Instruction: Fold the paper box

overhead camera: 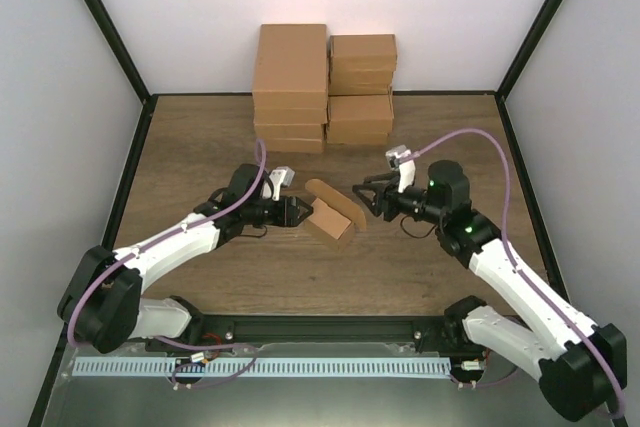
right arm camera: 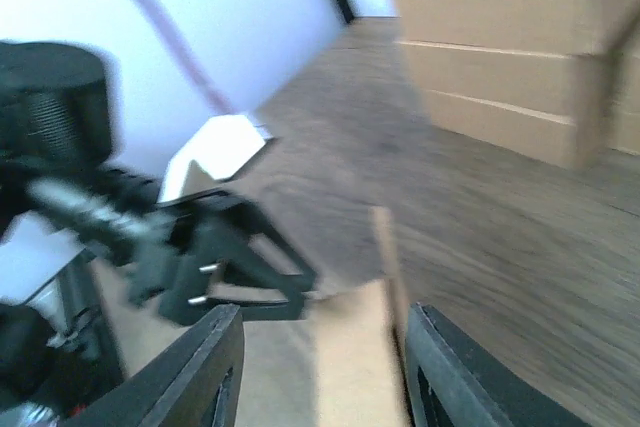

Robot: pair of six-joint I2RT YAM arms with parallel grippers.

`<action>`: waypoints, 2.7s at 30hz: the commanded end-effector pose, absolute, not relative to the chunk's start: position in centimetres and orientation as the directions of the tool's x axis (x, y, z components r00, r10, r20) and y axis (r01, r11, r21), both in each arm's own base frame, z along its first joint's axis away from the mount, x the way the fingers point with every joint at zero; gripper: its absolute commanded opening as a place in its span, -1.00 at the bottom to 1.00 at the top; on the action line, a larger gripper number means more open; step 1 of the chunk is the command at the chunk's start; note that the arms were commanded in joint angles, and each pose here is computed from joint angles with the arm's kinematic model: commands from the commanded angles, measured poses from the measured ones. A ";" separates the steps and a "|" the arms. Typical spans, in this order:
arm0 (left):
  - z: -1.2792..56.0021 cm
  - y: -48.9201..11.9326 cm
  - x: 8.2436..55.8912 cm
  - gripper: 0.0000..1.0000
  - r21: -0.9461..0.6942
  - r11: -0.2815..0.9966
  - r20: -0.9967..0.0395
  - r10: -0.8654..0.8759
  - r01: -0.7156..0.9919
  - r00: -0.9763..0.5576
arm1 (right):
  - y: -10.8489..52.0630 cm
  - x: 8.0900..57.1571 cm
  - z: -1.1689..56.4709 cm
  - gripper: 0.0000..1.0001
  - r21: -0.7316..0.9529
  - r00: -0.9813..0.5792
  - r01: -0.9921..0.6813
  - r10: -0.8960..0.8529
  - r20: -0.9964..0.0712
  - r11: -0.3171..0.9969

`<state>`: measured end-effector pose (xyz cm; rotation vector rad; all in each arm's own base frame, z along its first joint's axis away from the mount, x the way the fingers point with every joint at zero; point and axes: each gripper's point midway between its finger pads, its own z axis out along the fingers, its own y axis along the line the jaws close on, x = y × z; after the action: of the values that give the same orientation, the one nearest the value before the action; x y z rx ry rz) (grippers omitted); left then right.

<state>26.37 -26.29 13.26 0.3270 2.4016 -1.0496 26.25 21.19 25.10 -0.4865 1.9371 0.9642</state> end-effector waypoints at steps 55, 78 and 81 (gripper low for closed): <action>13.5 -28.8 30.1 -0.93 -0.593 0.653 -0.584 0.054 0.471 -0.810 | 26.9 23.6 14.8 -0.99 0.142 -0.343 -0.694 -0.151 -0.927 0.706; 12.7 -29.8 30.1 -0.90 -0.627 0.636 -0.528 0.077 0.450 -0.845 | 27.3 23.1 15.9 -0.94 0.174 -0.396 -0.702 -0.176 -0.901 0.691; 14.2 -29.7 30.3 -0.89 -0.617 0.638 -0.550 0.068 0.461 -0.832 | 28.5 23.0 19.1 -0.82 0.186 -0.378 -0.737 -0.169 -0.910 0.650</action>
<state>30.19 -29.73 11.80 0.3940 2.4089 -1.0990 23.25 26.58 13.73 -0.6550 1.9680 0.6535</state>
